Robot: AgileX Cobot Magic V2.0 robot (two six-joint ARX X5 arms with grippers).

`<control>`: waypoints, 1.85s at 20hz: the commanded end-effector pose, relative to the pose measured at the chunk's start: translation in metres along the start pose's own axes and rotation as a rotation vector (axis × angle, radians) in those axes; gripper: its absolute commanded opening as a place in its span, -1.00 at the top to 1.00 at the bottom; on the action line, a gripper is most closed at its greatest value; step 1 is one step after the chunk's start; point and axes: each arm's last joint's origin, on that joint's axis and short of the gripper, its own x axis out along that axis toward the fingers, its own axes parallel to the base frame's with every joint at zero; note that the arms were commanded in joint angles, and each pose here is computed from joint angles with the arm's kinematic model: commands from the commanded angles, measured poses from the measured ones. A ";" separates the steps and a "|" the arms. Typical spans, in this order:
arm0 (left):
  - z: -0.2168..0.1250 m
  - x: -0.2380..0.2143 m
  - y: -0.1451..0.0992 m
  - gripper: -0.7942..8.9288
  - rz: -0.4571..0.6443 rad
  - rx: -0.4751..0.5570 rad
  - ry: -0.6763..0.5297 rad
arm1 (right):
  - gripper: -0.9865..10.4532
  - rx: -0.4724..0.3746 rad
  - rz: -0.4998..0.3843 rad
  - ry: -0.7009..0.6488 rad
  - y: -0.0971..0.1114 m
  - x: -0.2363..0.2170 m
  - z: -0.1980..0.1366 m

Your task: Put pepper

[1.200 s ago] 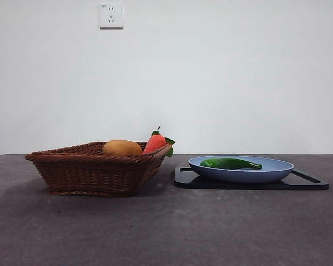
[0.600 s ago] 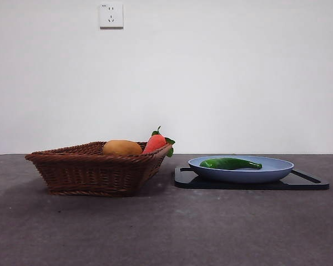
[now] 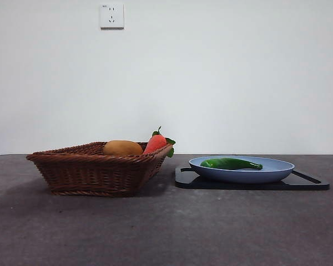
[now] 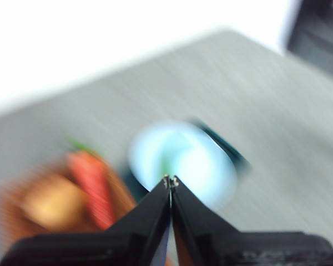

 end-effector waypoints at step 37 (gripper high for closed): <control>-0.323 -0.051 0.076 0.82 0.699 -0.191 -0.275 | 0.81 0.004 0.000 -0.002 0.001 -0.002 0.002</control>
